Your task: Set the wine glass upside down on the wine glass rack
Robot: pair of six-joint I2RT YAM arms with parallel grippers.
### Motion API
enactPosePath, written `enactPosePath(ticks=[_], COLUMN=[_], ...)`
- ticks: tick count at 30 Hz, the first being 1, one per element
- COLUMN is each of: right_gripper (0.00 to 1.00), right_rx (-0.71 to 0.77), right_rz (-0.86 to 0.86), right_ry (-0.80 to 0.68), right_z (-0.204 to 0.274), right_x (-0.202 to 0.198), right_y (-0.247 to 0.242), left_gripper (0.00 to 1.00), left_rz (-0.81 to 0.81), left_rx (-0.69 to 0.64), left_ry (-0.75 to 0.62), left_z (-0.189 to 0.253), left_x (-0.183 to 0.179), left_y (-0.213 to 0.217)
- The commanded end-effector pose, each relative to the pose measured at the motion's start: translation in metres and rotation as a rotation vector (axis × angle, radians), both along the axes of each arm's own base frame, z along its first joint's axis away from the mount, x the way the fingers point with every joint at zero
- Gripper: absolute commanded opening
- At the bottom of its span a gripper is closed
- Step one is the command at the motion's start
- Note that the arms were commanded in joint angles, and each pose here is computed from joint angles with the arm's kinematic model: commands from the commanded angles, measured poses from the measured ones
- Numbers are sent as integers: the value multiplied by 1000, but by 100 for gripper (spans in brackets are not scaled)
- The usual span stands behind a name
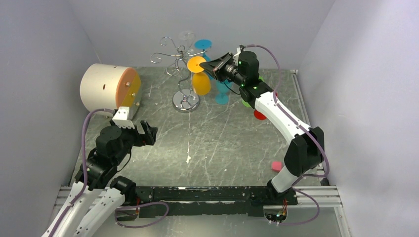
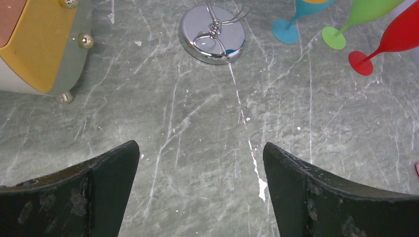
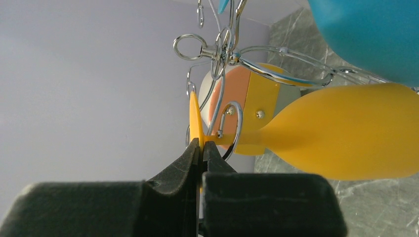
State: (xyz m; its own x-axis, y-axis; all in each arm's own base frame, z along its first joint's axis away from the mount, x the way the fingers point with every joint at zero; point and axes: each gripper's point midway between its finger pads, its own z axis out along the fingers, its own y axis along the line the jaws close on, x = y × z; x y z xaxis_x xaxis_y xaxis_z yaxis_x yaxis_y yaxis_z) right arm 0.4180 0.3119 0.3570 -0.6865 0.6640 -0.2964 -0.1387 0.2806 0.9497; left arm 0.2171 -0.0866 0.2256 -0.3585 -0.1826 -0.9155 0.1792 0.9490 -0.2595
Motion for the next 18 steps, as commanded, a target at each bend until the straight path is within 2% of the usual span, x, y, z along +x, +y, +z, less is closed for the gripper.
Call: enactPosePath(ticks=[1,18], right_gripper=[0,2], right_rx=[33,52], right_rz=[-29,-115], right_ry=[-54,-50], right_z=[21,24], right_x=[-4,5], right_y=[-10,-26], left_gripper=[99,99], left_rz=[19,12], left_rx=[3,1], left_ry=[5,0], left_z=[-2,-1], left_x=[1,0], left_y=[3,2])
